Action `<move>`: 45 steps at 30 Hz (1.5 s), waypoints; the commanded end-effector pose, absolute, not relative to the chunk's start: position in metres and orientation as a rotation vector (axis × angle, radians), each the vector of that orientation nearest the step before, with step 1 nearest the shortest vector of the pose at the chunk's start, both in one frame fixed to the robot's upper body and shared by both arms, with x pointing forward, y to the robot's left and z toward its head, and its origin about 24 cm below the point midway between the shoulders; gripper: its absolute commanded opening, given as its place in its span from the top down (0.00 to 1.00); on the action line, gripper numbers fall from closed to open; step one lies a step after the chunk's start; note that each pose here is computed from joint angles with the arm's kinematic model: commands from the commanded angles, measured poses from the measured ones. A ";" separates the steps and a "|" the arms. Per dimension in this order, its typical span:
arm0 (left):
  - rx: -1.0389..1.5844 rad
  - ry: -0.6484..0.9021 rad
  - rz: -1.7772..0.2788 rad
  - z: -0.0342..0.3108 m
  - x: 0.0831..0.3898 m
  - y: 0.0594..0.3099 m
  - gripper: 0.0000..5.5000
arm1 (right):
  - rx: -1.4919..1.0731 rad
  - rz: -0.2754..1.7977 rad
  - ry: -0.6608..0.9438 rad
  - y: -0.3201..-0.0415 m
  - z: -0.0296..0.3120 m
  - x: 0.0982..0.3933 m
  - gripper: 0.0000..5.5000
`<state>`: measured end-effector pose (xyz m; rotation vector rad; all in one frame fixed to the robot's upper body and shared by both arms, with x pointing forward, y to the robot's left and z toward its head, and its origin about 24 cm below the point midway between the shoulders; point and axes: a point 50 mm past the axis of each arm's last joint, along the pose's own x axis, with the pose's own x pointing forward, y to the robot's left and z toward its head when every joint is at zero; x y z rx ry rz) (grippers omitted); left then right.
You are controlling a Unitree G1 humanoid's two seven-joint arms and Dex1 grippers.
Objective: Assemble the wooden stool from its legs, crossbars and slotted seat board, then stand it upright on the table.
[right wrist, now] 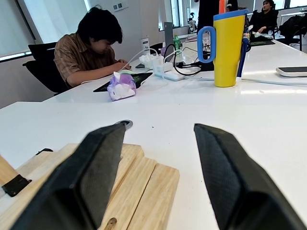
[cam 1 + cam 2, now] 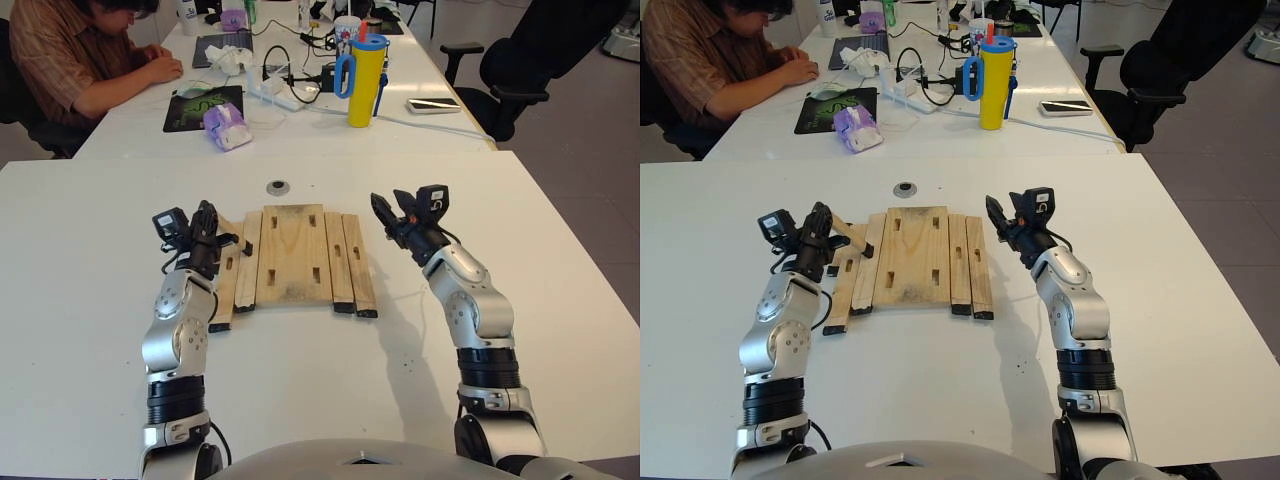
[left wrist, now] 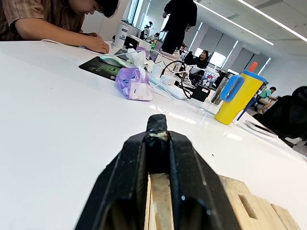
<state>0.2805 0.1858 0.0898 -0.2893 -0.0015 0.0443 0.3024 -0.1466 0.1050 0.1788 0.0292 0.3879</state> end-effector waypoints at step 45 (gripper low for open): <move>0.013 -0.208 -0.036 0.103 0.273 0.169 0.53 | 0.168 0.457 0.075 -0.132 0.098 0.300 0.52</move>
